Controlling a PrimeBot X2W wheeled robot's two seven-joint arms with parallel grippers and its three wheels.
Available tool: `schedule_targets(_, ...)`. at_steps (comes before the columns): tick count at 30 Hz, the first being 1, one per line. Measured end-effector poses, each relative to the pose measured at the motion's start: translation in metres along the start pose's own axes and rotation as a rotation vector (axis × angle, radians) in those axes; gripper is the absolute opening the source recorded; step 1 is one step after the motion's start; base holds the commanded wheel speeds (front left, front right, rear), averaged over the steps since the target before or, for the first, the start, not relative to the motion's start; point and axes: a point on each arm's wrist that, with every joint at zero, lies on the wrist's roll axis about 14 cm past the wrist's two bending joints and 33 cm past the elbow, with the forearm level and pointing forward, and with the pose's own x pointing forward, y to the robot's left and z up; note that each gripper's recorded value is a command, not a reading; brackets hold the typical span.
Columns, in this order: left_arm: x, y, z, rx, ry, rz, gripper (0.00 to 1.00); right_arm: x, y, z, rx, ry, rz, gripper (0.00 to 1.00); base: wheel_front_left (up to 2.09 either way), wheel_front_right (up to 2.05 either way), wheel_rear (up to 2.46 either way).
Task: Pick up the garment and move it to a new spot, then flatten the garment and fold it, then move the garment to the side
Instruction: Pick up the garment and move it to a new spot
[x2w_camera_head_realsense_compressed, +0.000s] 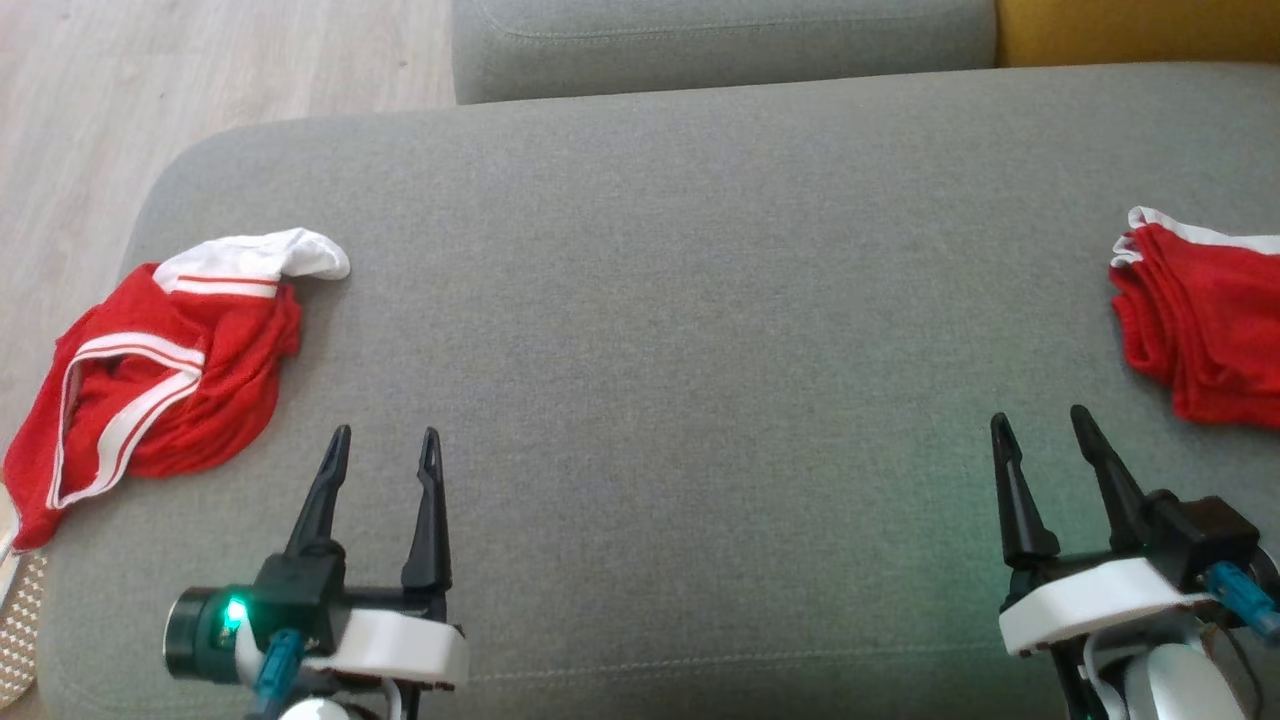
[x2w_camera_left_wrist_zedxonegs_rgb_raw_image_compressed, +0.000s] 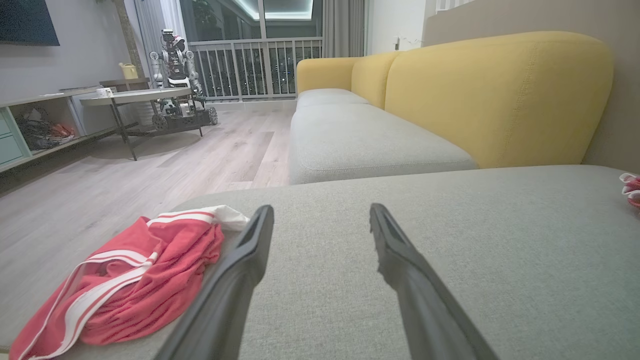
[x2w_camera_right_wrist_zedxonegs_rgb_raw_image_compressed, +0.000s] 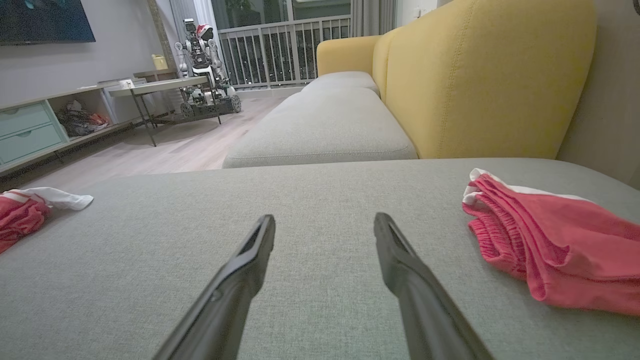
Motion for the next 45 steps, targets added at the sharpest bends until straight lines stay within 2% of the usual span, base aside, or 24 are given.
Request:
schedule_targets(18, -0.019, 0.022, -0.015, 0.006, 0.056, 0.078, 1.00, 0.006, 0.020, -0.004, -0.011, 0.013, 0.060, 1.00, 0.00, 0.00, 0.00)
schedule_targets(27, -0.045, 0.056, -0.014, 0.006, 0.062, 0.217, 1.00, 0.013, 0.068, -0.025, 0.001, 0.073, 0.203, 1.00, 0.00, 0.00, 0.00)
schedule_targets(39, -0.097, 0.103, -0.014, 0.021, 0.078, 0.423, 1.00, 0.026, 0.138, -0.033, 0.011, 0.095, 0.403, 1.00, 0.00, 0.00, 0.00)
schedule_targets(45, -0.108, 0.114, -0.014, 0.030, 0.090, 0.472, 1.00, 0.028, 0.156, -0.042, 0.018, 0.120, 0.455, 1.00, 0.00, 0.00, 0.00)
